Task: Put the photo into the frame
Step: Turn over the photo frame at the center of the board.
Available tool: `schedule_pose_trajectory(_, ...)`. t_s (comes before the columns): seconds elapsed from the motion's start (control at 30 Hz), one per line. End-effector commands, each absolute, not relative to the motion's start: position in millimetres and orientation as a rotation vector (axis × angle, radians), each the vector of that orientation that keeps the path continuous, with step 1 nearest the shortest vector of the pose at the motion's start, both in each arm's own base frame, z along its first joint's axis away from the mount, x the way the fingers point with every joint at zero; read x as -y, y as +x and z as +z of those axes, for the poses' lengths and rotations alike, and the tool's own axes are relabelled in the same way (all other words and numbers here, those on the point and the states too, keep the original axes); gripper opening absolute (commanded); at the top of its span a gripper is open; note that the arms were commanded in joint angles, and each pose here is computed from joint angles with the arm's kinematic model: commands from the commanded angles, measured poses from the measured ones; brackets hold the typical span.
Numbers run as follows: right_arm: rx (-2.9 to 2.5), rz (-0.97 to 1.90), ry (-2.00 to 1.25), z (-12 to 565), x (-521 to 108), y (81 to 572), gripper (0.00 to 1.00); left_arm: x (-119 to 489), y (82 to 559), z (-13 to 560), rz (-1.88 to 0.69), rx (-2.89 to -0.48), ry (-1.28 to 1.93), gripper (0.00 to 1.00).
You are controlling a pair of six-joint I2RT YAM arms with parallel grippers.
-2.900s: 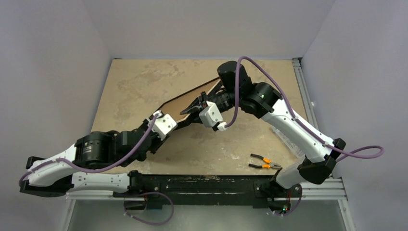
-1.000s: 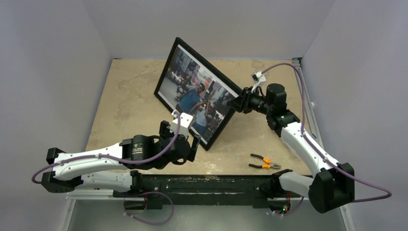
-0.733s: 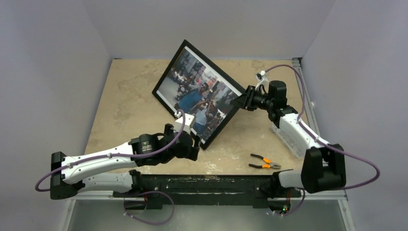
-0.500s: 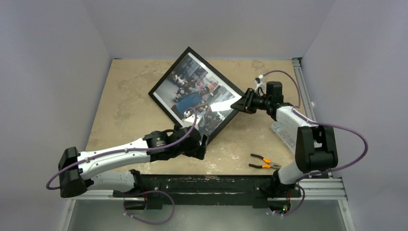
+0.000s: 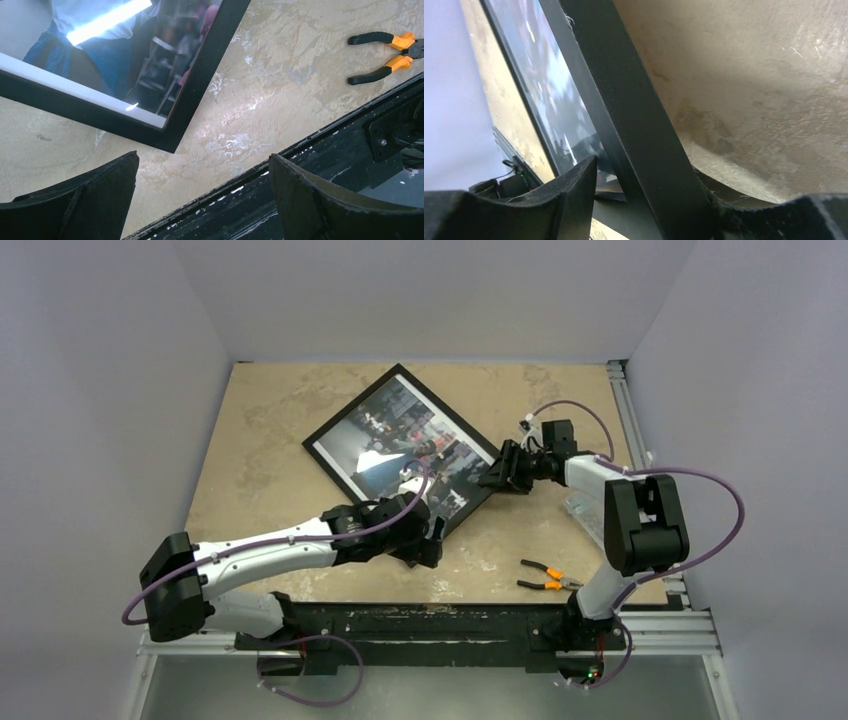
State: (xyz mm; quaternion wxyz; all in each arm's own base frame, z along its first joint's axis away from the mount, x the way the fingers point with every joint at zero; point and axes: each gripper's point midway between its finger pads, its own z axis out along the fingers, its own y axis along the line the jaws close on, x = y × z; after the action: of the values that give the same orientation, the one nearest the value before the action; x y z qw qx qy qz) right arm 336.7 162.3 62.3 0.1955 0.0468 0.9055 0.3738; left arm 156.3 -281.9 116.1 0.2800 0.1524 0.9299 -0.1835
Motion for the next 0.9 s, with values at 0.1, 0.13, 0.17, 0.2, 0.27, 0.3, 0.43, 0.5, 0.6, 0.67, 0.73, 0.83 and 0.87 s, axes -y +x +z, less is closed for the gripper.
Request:
schedule_pose_trajectory(0.1,-2.591,0.528,0.033,29,-109,349,0.59,300,163,119,-0.585,-2.469,0.431,0.98)
schedule_pose_trajectory(0.13,-2.59,0.494,0.048,30,-105,349,0.62,300,163,118,-0.591,-2.47,0.432,0.98)
schedule_pose_trajectory(0.17,-2.586,0.465,0.064,31,-101,350,0.66,300,163,117,-0.595,-2.471,0.431,0.98)
schedule_pose_trajectory(0.2,-2.583,0.432,0.084,33,-97,351,0.68,301,163,116,-0.603,-2.473,0.431,0.98)
schedule_pose_trajectory(0.27,-2.58,0.366,0.119,39,-88,354,0.7,303,163,112,-0.618,-2.48,0.437,0.98)
schedule_pose_trajectory(0.3,-2.573,0.339,0.14,43,-84,355,0.71,305,163,110,-0.623,-2.483,0.441,0.98)
schedule_pose_trajectory(0.43,-2.503,0.288,0.2,68,-76,363,0.74,314,163,100,-0.644,-2.502,0.478,0.98)
schedule_pose_trajectory(0.5,-2.472,0.282,0.223,80,-75,365,0.75,317,165,95,-0.64,-2.513,0.489,0.98)
schedule_pose_trajectory(0.6,-2.443,0.337,0.201,98,-82,364,0.76,319,168,86,-0.63,-2.532,0.492,0.98)
schedule_pose_trajectory(0.67,-2.437,0.416,0.145,105,-92,358,0.78,319,171,79,-0.624,-2.547,0.485,0.97)
schedule_pose_trajectory(0.73,-2.472,0.442,0.144,105,-95,347,0.79,318,174,72,-0.616,-2.559,0.475,0.97)
schedule_pose_trajectory(0.83,-2.502,0.549,0.193,101,-107,330,0.81,318,176,61,-0.605,-2.579,0.47,0.96)
schedule_pose_trajectory(0.87,-2.499,0.59,0.214,99,-111,324,0.81,318,176,58,-0.603,-2.585,0.472,0.96)
